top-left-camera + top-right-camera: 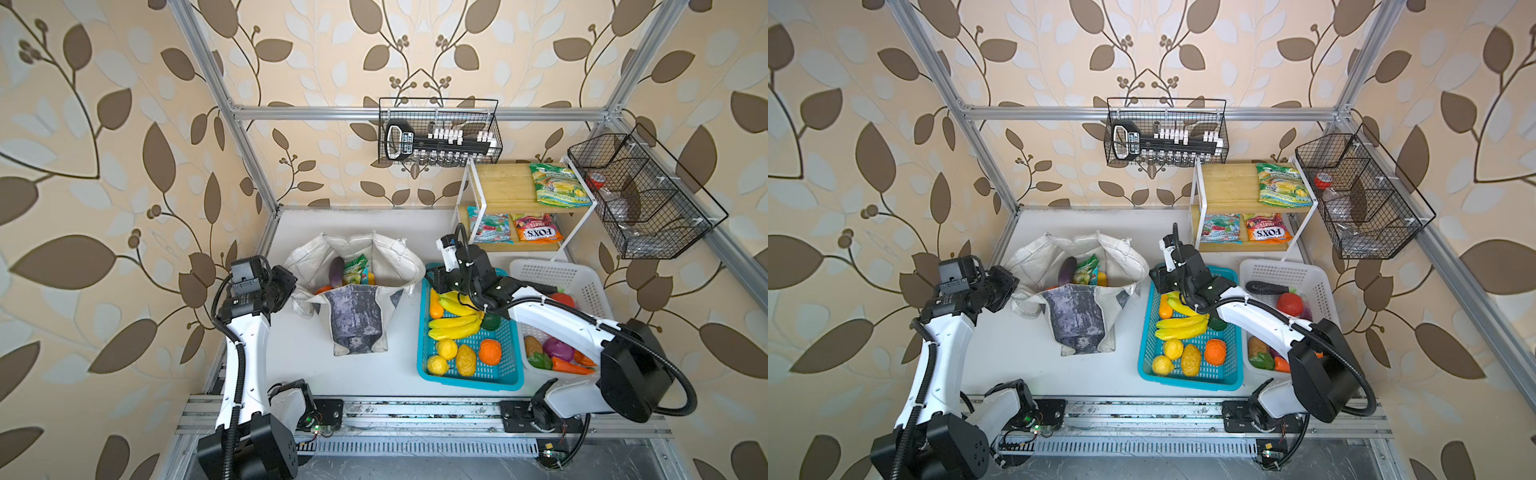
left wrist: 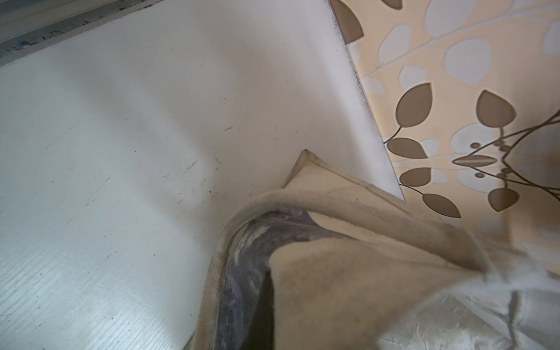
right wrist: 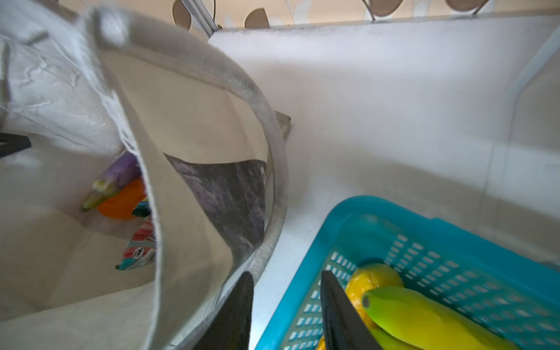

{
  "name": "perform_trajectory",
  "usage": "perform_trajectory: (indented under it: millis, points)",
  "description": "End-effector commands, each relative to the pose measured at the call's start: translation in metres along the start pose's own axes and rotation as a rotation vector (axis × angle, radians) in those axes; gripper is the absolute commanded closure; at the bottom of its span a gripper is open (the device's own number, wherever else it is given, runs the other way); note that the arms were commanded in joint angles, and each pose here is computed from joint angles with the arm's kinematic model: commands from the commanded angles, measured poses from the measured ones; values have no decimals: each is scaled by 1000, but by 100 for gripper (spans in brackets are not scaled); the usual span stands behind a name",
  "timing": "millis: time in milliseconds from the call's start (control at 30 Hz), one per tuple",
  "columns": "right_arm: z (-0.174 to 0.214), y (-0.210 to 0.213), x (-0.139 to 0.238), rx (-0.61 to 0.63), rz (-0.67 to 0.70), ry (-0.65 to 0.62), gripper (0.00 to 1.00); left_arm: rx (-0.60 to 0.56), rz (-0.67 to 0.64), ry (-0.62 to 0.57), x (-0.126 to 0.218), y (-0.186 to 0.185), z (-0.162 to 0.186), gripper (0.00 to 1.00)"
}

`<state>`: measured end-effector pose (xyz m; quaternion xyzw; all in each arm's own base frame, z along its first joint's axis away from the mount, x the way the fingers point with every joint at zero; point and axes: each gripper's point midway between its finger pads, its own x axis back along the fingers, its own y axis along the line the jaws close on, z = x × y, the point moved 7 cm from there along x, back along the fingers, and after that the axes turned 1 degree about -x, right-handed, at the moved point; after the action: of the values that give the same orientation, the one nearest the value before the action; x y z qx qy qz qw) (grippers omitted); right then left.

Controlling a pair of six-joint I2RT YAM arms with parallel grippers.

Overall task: Place the food into the grocery bag and tie it
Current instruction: 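Move the right gripper to the tote's handle nearest it and grasp it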

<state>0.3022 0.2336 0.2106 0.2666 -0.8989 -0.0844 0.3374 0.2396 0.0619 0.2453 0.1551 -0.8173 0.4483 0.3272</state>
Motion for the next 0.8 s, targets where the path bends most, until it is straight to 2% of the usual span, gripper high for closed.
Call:
perform_trajectory:
  millis: [0,133,200,267,367,467,600,767]
  points:
    - [-21,38,-8,76,-101,-51,61,-85,45,-6,8,-10,-5,100]
    - [-21,77,-28,108,-173,-12,53,-111,35,17,8,-4,3,100]
    - [-17,91,-38,122,-192,14,40,-115,55,41,4,-2,8,100]
    - [-7,92,-51,112,-174,53,32,-106,60,75,-1,1,12,100]
    - [-9,83,-64,24,-154,68,26,-106,61,92,-3,3,16,100]
    - [-5,68,-72,-67,-177,77,22,-95,53,81,-2,5,16,100]
    - [-4,67,-76,-91,-200,74,20,-59,77,75,-4,4,16,100]
    - [2,75,-86,-147,-321,91,30,-51,110,66,-4,2,17,100]
